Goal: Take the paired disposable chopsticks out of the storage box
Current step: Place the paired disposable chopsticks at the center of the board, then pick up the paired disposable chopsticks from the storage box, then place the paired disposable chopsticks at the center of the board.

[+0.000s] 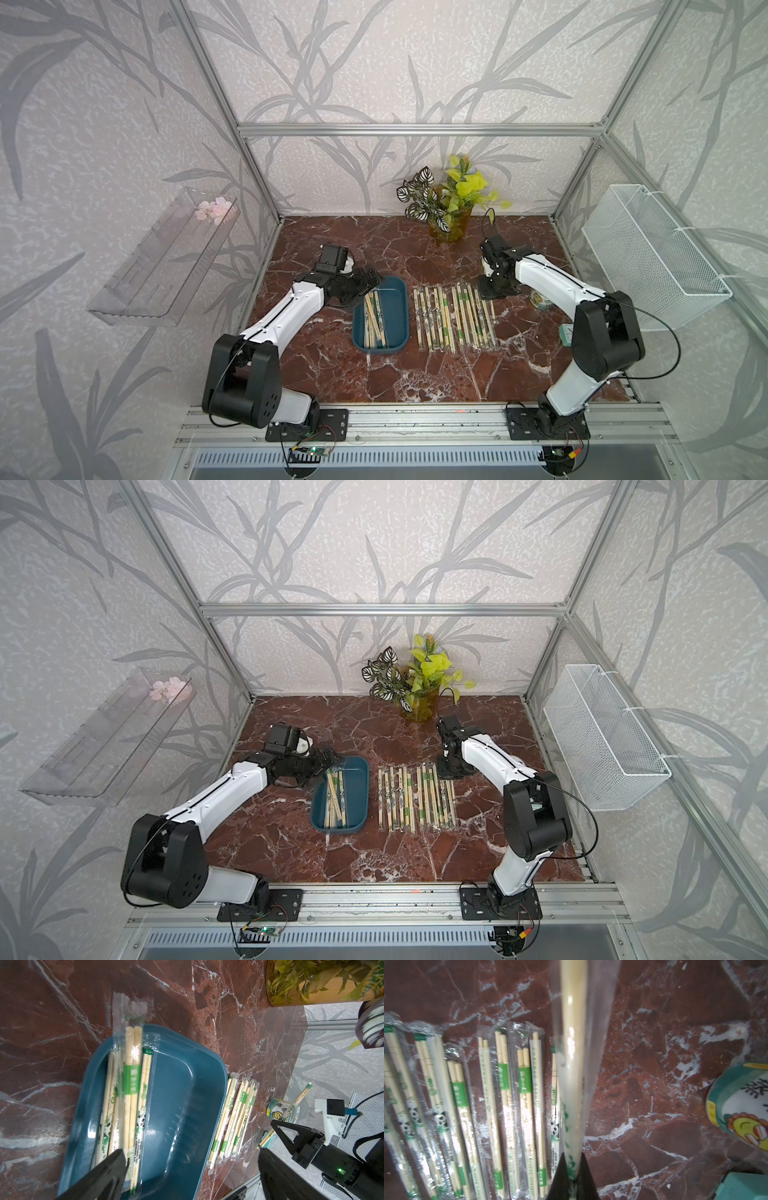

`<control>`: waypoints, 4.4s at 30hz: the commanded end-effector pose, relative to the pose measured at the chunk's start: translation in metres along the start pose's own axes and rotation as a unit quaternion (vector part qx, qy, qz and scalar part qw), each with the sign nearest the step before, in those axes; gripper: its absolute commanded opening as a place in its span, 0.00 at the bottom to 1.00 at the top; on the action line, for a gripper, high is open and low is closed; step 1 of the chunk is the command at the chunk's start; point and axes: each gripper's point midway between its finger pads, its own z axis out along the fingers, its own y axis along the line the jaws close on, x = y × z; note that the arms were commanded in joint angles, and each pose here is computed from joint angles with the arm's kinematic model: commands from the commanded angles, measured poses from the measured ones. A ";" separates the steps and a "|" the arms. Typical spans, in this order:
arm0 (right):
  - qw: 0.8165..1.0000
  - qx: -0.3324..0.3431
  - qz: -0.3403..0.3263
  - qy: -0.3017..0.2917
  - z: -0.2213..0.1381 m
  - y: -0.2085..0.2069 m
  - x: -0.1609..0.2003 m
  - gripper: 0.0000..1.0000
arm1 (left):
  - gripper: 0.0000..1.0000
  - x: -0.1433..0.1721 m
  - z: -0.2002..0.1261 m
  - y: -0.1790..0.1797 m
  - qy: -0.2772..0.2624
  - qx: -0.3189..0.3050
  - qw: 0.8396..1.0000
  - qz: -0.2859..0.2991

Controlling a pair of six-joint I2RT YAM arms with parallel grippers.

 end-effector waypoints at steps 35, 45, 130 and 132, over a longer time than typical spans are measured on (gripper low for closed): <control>0.999 -0.010 0.032 0.020 -0.013 -0.006 0.025 0.33 | 1.00 -0.007 -0.005 -0.008 -0.013 -0.006 1.000 0.010; 0.980 -0.172 -0.050 -0.086 -0.086 0.118 -0.007 0.36 | 1.00 -0.019 -0.016 0.006 -0.033 -0.025 0.999 -0.009; 0.925 -0.346 -0.034 -0.154 -0.094 0.198 -0.043 0.00 | 1.00 -0.010 -0.029 -0.008 -0.034 0.036 0.999 -0.023; 0.934 -0.320 -0.019 -0.157 -0.085 0.167 -0.042 0.00 | 1.00 -0.003 -0.023 -0.015 -0.025 0.039 0.999 -0.015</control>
